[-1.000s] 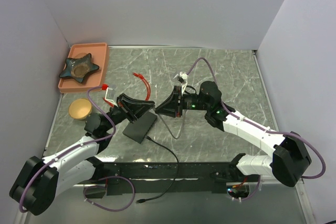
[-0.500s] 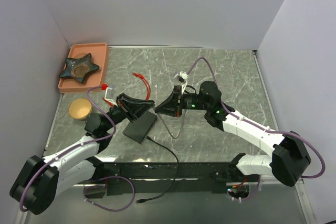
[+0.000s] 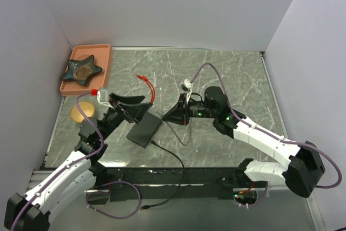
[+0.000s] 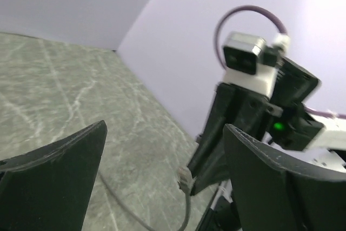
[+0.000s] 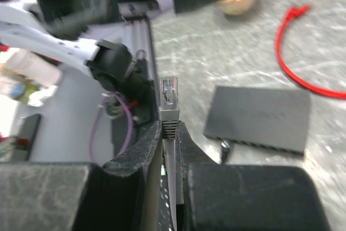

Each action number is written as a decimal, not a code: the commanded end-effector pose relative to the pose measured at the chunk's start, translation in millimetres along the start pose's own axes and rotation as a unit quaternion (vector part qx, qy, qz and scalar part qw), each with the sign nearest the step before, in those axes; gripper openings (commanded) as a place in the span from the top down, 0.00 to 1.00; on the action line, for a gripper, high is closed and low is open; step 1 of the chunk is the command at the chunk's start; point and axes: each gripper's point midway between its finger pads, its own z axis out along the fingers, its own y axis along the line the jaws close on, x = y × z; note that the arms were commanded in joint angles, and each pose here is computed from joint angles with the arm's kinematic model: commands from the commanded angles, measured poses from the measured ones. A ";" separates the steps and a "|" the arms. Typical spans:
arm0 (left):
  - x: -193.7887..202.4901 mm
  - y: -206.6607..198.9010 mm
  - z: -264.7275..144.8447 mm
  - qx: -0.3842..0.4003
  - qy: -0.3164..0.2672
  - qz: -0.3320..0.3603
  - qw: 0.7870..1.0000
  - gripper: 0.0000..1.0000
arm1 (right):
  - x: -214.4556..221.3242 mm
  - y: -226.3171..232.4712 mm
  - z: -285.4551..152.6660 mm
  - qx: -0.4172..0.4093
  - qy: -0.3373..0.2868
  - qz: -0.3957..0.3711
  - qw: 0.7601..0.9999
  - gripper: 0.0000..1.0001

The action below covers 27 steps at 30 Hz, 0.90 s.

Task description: Insert the plug into the switch port

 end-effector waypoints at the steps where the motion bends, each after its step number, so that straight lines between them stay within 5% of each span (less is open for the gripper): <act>1: -4.3 26.2 0.5 -0.088 0.015 0.015 0.996 0.06 | -9.5 -3.3 -8.7 0.060 0.003 -0.068 0.996 1.00; 12: 16.3 69.3 -1.8 -0.170 0.063 -0.001 0.983 0.06 | 28.2 -26.0 -16.9 0.209 0.057 -0.156 0.964 1.00; 27: 31.0 115.9 -12.8 -0.239 0.107 -0.036 0.964 0.06 | 57.5 -33.7 -18.9 0.299 0.088 -0.245 0.918 1.00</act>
